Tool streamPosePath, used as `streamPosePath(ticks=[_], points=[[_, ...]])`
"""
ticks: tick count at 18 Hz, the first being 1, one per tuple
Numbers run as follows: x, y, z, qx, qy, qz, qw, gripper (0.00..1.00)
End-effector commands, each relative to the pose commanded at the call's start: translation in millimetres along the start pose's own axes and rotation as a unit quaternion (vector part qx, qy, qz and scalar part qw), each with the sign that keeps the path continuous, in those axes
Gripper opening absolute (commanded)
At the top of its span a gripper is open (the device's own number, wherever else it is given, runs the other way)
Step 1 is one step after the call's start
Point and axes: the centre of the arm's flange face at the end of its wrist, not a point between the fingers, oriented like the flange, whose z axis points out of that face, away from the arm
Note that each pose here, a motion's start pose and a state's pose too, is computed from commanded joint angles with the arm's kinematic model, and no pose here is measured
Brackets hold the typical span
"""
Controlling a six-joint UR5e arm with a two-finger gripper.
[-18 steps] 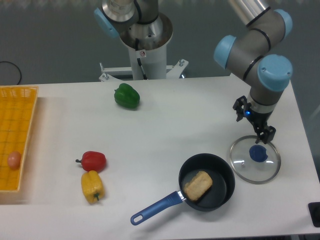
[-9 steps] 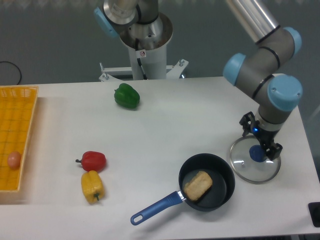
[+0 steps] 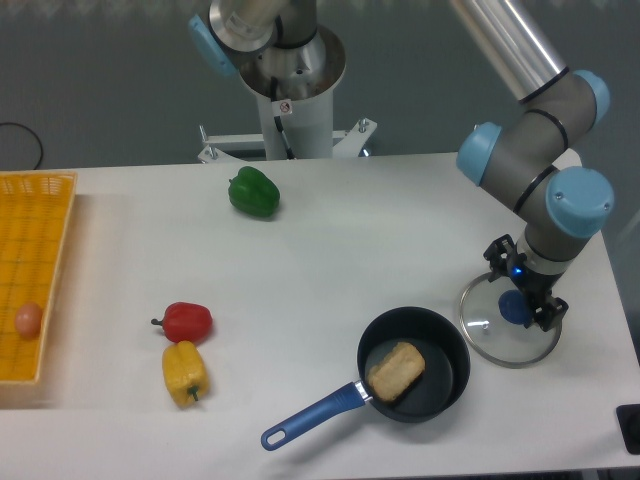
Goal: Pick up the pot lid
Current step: 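Lower the open gripper around the blue knob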
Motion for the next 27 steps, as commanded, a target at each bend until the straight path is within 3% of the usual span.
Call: streamPosePath(ticks=[10, 27], points=[[-0.6, 15.0, 7.8, -0.002, -0.003, 0.003, 1.0000, 1.00], [-3.4, 10.0, 26.0, -0.003, -0.006, 0.003, 1.0000, 1.00]])
